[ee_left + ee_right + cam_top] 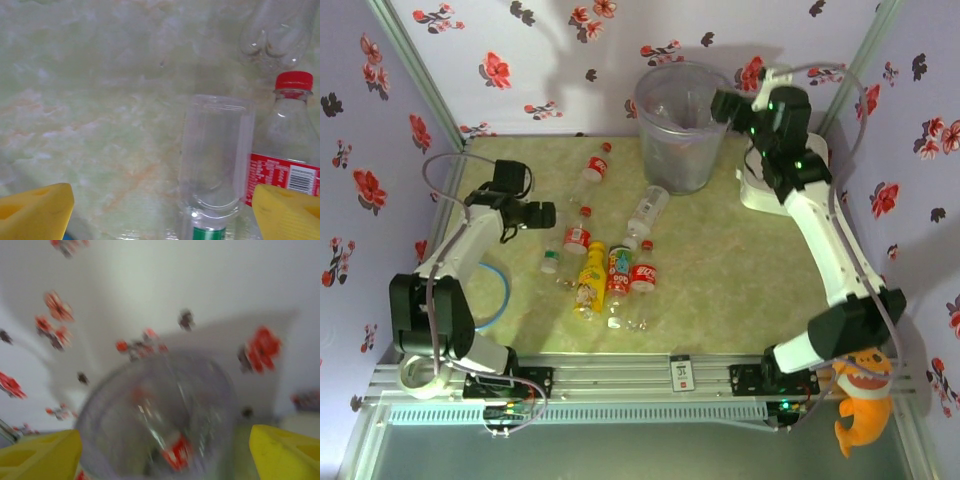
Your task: Put the plastic bottles in the bin
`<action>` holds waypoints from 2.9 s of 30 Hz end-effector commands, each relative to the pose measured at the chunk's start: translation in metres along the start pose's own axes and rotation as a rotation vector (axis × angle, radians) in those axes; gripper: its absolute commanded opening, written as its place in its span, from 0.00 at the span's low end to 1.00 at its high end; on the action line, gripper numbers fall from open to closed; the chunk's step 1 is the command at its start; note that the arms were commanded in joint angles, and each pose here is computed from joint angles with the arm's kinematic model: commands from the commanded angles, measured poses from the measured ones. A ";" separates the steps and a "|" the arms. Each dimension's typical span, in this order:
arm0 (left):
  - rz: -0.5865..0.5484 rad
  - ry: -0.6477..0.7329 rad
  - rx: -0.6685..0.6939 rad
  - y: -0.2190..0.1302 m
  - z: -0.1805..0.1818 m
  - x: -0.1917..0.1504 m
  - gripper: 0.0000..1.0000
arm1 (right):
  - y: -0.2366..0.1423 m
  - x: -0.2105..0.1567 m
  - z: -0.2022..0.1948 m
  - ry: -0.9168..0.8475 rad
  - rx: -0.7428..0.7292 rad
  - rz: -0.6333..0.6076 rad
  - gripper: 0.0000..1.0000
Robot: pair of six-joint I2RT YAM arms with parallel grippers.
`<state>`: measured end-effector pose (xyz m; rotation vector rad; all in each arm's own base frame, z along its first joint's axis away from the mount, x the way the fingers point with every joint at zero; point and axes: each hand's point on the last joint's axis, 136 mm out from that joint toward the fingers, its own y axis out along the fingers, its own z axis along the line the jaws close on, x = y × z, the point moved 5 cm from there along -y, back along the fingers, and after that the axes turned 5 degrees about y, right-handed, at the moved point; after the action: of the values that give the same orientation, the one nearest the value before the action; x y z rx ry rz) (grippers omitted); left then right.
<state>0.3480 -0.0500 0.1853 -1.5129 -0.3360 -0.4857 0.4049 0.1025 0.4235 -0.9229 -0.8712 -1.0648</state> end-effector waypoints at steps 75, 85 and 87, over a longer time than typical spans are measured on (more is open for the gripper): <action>-0.327 -0.574 -0.760 -0.074 -0.116 0.081 0.52 | 0.006 -0.279 0.197 0.375 0.779 0.758 0.71; -0.307 -0.518 -0.764 -0.073 -0.126 0.078 0.52 | 0.017 -0.266 0.181 0.340 0.720 0.711 0.54; -0.309 -0.523 -0.770 -0.072 -0.126 0.078 0.52 | 0.017 -0.263 0.180 0.337 0.726 0.715 0.48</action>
<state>0.3667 -0.1770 0.2675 -2.3320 -0.8718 -0.4124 0.3260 0.3615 0.2305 -0.3662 -0.4775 -0.2115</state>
